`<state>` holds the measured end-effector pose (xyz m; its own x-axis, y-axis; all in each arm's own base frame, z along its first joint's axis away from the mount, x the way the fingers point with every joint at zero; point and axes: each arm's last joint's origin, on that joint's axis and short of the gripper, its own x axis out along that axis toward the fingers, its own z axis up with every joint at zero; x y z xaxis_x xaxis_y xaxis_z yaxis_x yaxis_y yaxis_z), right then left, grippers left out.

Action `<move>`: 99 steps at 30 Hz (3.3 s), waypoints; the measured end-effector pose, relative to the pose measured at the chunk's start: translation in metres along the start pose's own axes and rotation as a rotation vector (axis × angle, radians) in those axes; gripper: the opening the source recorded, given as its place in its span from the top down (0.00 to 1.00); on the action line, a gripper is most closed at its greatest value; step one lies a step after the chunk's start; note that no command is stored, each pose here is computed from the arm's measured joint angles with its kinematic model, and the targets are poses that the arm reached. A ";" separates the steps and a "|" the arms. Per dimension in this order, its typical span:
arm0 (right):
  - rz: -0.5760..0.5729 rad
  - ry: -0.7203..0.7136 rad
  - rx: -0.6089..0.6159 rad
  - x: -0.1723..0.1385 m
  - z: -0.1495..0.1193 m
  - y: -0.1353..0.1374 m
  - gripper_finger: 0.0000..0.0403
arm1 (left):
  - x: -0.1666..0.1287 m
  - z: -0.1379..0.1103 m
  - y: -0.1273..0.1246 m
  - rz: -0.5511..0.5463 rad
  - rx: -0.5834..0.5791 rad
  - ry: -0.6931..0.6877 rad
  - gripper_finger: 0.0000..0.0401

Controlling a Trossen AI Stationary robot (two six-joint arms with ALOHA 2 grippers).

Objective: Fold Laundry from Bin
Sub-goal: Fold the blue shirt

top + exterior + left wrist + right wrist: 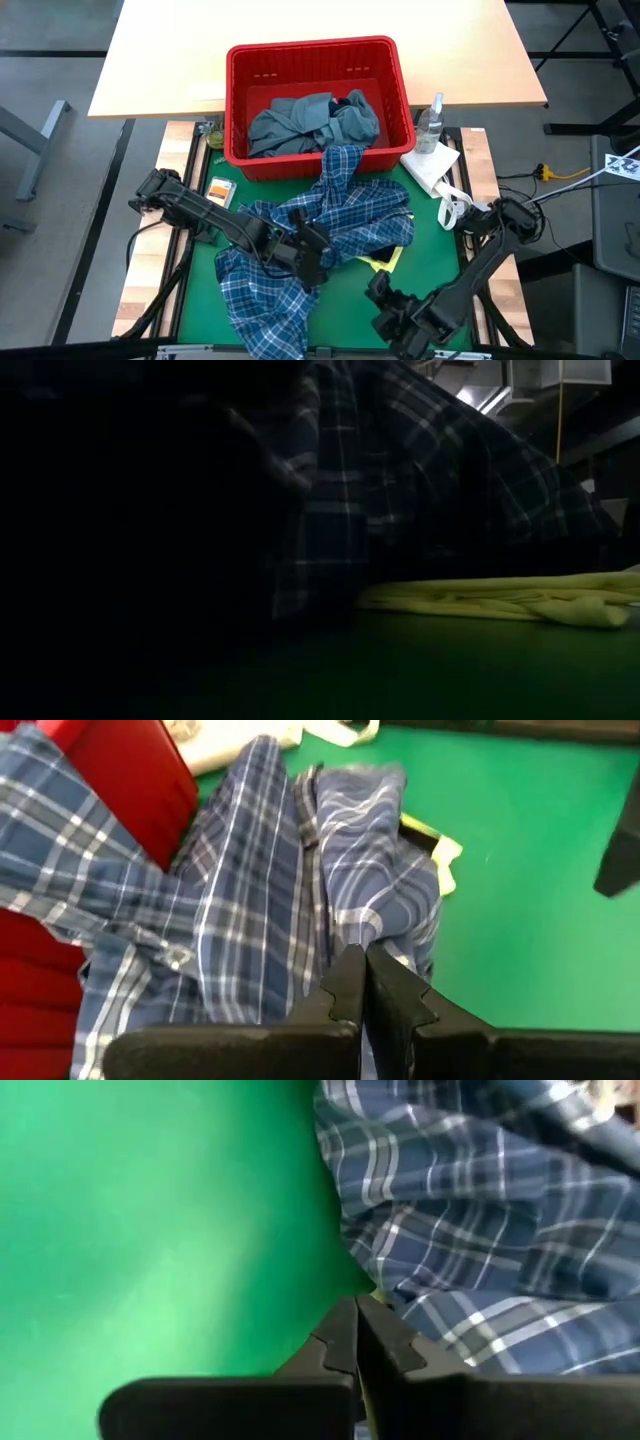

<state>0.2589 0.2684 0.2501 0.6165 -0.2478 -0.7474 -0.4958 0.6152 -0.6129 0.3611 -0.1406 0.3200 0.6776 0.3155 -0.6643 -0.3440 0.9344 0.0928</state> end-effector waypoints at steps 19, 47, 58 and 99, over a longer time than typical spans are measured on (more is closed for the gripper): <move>0.182 0.073 0.102 0.036 -0.002 -0.020 0.61 | 0.000 -0.006 0.001 -0.006 0.011 0.065 1.00; -0.046 0.399 0.320 0.111 -0.078 -0.028 0.63 | 0.000 -0.006 0.001 -0.008 0.006 0.061 1.00; -0.023 0.381 0.317 0.117 -0.078 -0.036 0.63 | 0.000 -0.006 0.001 -0.008 0.006 0.062 1.00; 0.029 0.433 0.342 0.131 -0.090 -0.056 0.95 | 0.000 -0.006 0.001 -0.011 0.007 0.063 1.00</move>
<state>0.3128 0.1343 0.1632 0.2619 -0.4678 -0.8441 -0.2372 0.8167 -0.5261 0.3570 -0.1410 0.3155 0.6387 0.2945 -0.7109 -0.3325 0.9388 0.0901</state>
